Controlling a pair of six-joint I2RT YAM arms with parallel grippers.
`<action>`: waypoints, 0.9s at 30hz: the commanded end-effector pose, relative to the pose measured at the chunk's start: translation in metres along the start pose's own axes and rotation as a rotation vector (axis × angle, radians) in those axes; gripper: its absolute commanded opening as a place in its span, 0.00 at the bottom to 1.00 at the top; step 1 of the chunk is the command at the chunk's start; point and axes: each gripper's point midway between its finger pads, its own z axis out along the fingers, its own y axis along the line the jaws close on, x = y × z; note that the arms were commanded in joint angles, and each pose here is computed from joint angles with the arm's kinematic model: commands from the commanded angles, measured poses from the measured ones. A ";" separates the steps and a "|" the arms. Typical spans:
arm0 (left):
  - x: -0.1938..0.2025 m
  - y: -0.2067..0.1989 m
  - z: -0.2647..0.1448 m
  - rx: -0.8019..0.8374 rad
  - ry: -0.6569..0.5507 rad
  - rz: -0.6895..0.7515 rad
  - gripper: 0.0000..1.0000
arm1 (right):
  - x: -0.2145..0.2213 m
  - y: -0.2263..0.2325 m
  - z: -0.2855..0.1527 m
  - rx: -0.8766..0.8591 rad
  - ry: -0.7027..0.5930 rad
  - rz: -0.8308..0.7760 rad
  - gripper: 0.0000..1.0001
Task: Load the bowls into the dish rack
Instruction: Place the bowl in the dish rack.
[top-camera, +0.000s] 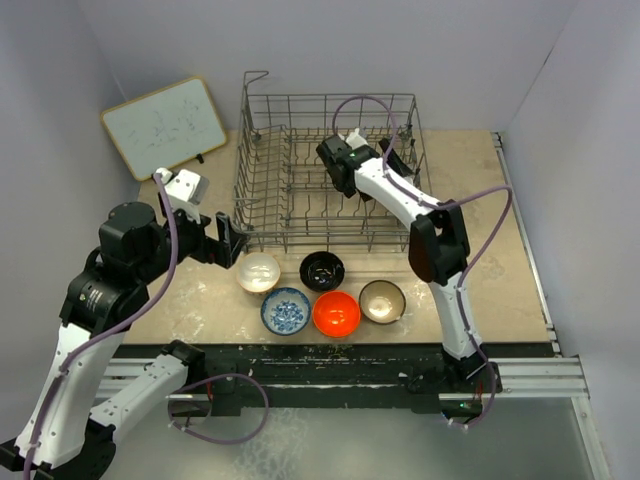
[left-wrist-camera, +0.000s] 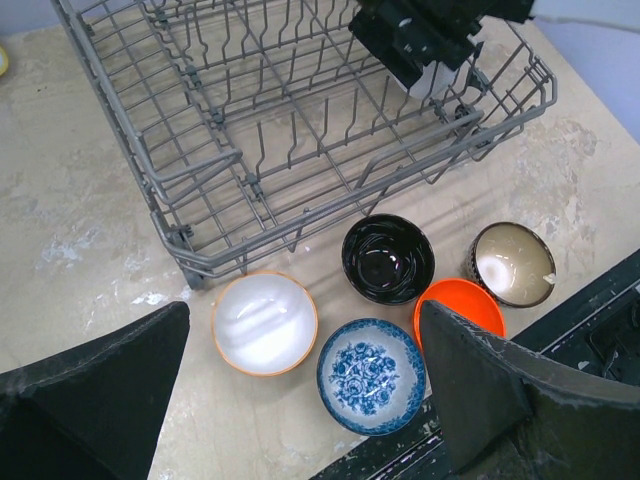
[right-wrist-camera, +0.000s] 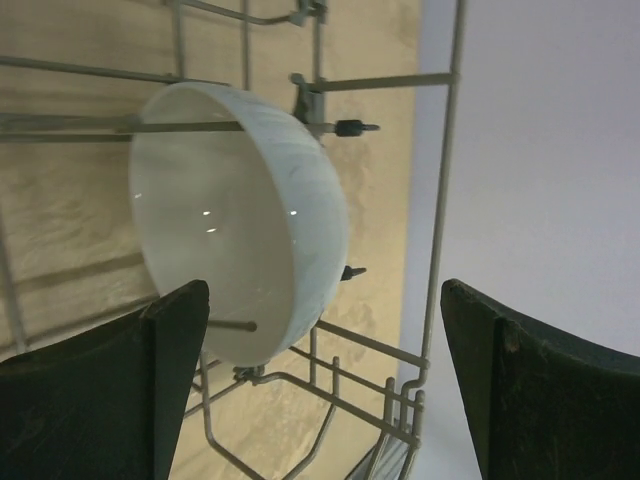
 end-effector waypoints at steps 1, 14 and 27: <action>-0.015 -0.002 0.003 0.010 -0.047 0.005 0.99 | -0.032 0.022 -0.024 -0.292 -0.113 0.083 1.00; -0.018 0.000 0.014 0.010 -0.022 0.011 0.99 | -0.090 -0.031 -0.106 -0.653 -0.376 0.311 1.00; -0.034 0.000 0.022 0.005 -0.011 0.023 0.99 | -0.003 -0.091 -0.188 -0.961 -0.307 0.541 1.00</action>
